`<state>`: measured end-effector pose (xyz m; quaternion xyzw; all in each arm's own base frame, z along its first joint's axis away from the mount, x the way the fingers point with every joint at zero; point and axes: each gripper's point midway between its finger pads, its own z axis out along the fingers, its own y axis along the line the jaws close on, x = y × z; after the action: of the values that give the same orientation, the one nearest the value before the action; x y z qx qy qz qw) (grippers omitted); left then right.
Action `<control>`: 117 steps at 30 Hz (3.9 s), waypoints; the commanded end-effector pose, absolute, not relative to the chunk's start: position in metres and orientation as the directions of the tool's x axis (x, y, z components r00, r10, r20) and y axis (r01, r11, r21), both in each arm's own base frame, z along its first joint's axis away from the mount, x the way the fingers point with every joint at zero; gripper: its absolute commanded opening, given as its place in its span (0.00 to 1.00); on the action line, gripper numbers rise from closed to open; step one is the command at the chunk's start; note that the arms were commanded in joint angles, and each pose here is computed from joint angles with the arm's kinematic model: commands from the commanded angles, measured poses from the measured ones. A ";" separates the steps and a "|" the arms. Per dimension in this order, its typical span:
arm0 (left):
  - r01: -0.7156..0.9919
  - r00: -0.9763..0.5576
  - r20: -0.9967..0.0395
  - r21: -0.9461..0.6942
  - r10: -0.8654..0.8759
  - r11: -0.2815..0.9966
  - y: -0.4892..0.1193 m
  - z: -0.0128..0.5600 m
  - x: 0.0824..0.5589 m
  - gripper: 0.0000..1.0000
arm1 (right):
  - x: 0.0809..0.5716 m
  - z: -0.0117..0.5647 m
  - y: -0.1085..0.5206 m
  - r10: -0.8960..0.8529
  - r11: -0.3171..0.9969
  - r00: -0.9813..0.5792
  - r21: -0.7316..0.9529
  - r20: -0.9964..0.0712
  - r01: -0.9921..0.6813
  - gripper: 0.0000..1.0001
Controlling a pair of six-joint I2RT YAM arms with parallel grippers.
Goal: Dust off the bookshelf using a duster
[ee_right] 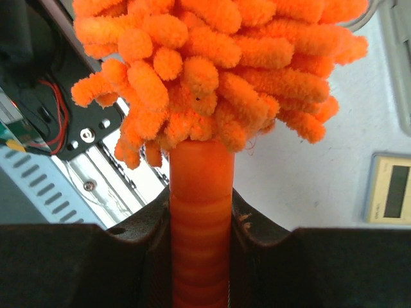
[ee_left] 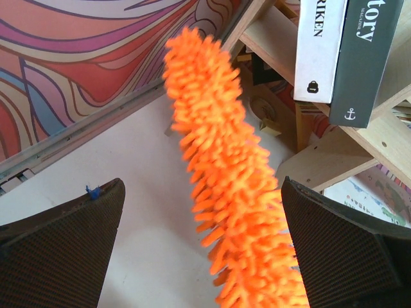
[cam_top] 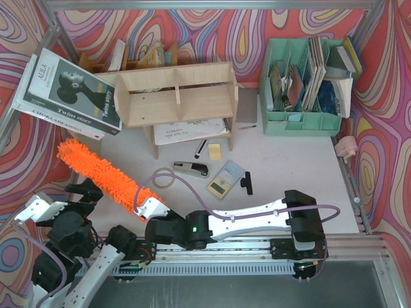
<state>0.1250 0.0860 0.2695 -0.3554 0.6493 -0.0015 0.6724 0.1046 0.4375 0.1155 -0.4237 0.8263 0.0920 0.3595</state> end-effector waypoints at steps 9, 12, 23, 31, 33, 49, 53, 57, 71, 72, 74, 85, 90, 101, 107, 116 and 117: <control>-0.479 0.172 -0.875 -0.475 -0.452 0.738 0.091 0.271 0.123 0.98 | 0.118 0.142 0.449 -0.565 0.663 -0.352 -0.158 -0.746 -0.732 0.00; -0.480 0.173 -0.875 -0.476 -0.452 0.737 0.091 0.271 0.123 0.98 | 0.111 0.124 0.447 -0.583 0.646 -0.368 -0.139 -0.725 -0.751 0.00; -0.479 0.167 -0.877 -0.472 -0.451 0.740 0.090 0.270 0.124 0.98 | 0.120 0.085 0.442 -0.657 0.633 -0.368 -0.215 -0.658 -0.744 0.00; -0.478 0.169 -0.875 -0.475 -0.453 0.739 0.090 0.270 0.124 0.98 | 0.138 0.135 0.449 -0.613 0.656 -0.310 -0.249 -0.727 -0.713 0.00; -0.478 0.170 -0.875 -0.475 -0.453 0.739 0.090 0.271 0.123 0.98 | 0.139 0.146 0.452 -0.597 0.661 -0.303 -0.242 -0.743 -0.710 0.00; -0.478 0.169 -0.875 -0.476 -0.454 0.739 0.090 0.270 0.123 0.98 | 0.142 0.059 0.428 -0.675 0.652 -0.421 -0.222 -0.605 -0.725 0.00; -0.478 0.173 -0.874 -0.478 -0.455 0.737 0.091 0.271 0.123 0.98 | 0.142 0.052 0.419 -0.684 0.657 -0.430 -0.240 -0.589 -0.715 0.00; -0.477 0.172 -0.874 -0.478 -0.454 0.738 0.091 0.271 0.123 0.98 | 0.145 0.060 0.409 -0.674 0.674 -0.436 -0.256 -0.596 -0.693 0.00; -0.479 0.171 -0.875 -0.475 -0.452 0.738 0.091 0.271 0.123 0.98 | 0.130 0.106 0.280 -0.713 0.688 -0.407 -0.457 -0.571 -0.564 0.00; -0.480 0.170 -0.876 -0.474 -0.451 0.738 0.090 0.271 0.124 0.98 | 0.128 0.108 0.274 -0.718 0.684 -0.398 -0.471 -0.572 -0.557 0.00; -0.480 0.169 -0.877 -0.472 -0.451 0.739 0.090 0.271 0.124 0.98 | 0.128 0.112 0.263 -0.738 0.667 -0.383 -0.510 -0.556 -0.544 0.00; -0.487 0.172 -0.877 -0.472 -0.449 0.735 0.092 0.270 0.123 0.98 | 0.146 0.173 0.202 -0.725 0.687 -0.361 -0.655 -0.587 -0.316 0.00; -0.491 0.168 -0.880 -0.466 -0.445 0.736 0.092 0.270 0.123 0.98 | 0.148 0.196 0.198 -0.694 0.719 -0.327 -0.609 -0.641 -0.334 0.00; -0.492 0.181 -0.874 -0.477 -0.451 0.728 0.094 0.270 0.121 0.98 | 0.141 0.182 0.205 -0.704 0.705 -0.330 -0.569 -0.629 -0.423 0.00; -0.490 0.178 -0.875 -0.475 -0.450 0.731 0.093 0.271 0.121 0.98 | 0.126 0.140 0.215 -0.731 0.679 -0.388 -0.536 -0.562 -0.502 0.00; -0.484 0.184 -0.871 -0.484 -0.456 0.729 0.094 0.271 0.120 0.98 | 0.119 0.111 0.229 -0.755 0.650 -0.419 -0.494 -0.504 -0.577 0.00; -0.484 0.184 -0.870 -0.484 -0.457 0.729 0.094 0.270 0.120 0.98 | 0.119 0.107 0.229 -0.762 0.643 -0.421 -0.497 -0.492 -0.583 0.00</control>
<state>0.1240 0.0888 0.2700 -0.3610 0.6451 0.0039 0.6734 0.1153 0.2159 0.1115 -0.4196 0.8245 -0.1465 0.3503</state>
